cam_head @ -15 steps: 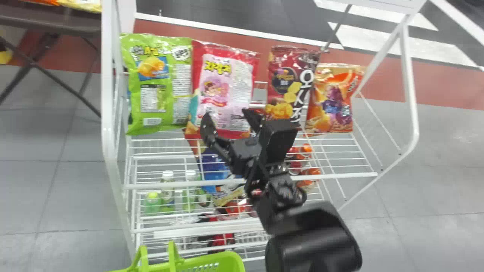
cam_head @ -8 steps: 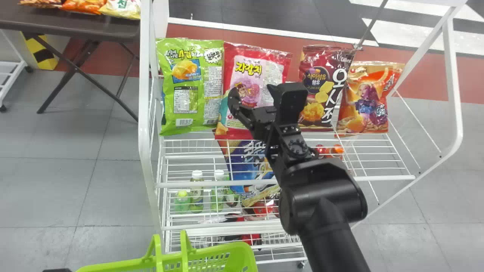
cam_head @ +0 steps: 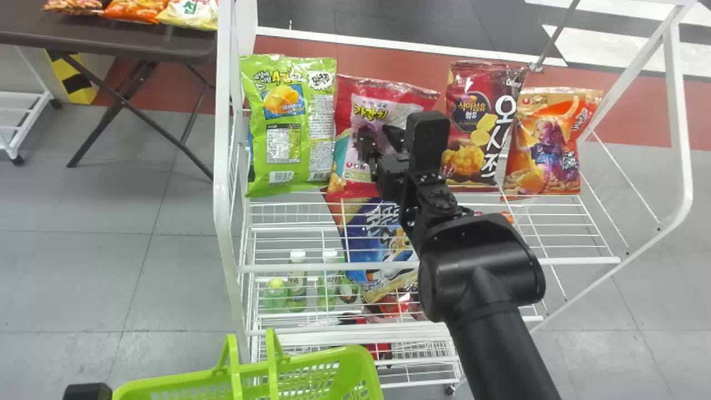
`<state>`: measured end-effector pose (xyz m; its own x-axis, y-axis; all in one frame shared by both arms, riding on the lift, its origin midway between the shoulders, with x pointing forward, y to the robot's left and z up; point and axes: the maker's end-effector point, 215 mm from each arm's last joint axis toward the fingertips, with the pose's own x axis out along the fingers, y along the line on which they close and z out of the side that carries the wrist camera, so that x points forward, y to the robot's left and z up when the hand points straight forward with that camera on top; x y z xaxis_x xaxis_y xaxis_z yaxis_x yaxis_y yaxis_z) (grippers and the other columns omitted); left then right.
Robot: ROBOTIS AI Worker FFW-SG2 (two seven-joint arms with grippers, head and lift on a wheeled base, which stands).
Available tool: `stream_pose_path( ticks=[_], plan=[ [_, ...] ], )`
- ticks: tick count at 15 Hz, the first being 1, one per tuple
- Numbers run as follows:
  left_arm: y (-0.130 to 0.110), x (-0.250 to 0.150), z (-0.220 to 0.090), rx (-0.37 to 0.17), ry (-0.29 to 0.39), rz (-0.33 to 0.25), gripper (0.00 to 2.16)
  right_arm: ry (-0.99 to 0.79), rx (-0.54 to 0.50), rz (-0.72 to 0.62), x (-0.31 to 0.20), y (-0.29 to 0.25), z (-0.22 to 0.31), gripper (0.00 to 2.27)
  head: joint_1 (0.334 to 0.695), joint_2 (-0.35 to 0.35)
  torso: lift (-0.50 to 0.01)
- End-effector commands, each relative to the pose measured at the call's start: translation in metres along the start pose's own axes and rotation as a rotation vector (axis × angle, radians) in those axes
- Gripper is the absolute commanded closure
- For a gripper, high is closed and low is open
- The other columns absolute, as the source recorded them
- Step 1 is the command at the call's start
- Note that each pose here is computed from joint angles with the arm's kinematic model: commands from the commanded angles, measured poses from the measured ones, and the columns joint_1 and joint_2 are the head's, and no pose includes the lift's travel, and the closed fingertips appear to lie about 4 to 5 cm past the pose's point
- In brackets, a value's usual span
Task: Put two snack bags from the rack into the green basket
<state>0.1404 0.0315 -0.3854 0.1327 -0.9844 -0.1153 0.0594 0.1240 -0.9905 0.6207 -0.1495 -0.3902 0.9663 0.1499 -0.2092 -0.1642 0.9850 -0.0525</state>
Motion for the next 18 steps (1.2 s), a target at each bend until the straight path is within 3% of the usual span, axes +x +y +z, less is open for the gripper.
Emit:
stream_pose_path(
  ticks=[1, 8, 13, 16, 18],
  plan=[
    [-0.001, 0.002, -0.002, -0.004, 0.007, -0.005, 1.47, -0.02, 0.009, -0.001, -0.012, 0.002, 0.005, 2.22, 0.695, -0.175, -0.006],
    [-0.006, 0.007, -0.005, 0.002, 0.019, -0.017, 1.47, -0.05, 0.028, 0.016, -0.096, -0.009, 0.022, 2.22, 0.695, -0.218, -0.006],
    [-0.007, 0.009, -0.001, 0.011, 0.021, -0.02, 1.47, 0.126, 0.099, 0.055, -0.188, -0.02, -0.011, 2.22, 0.695, -0.294, -0.006],
    [-0.004, 0.012, 0.0, -0.002, 0.022, -0.028, 1.47, 0.212, 0.187, 0.105, -0.246, -0.016, -0.019, 2.22, 0.695, -0.35, -0.006],
    [-0.002, 0.014, -0.001, -0.017, 0.025, -0.039, 1.47, 0.301, 0.327, 0.19, -0.282, 0.001, -0.037, 2.22, 0.695, -0.35, -0.006]
  ],
)
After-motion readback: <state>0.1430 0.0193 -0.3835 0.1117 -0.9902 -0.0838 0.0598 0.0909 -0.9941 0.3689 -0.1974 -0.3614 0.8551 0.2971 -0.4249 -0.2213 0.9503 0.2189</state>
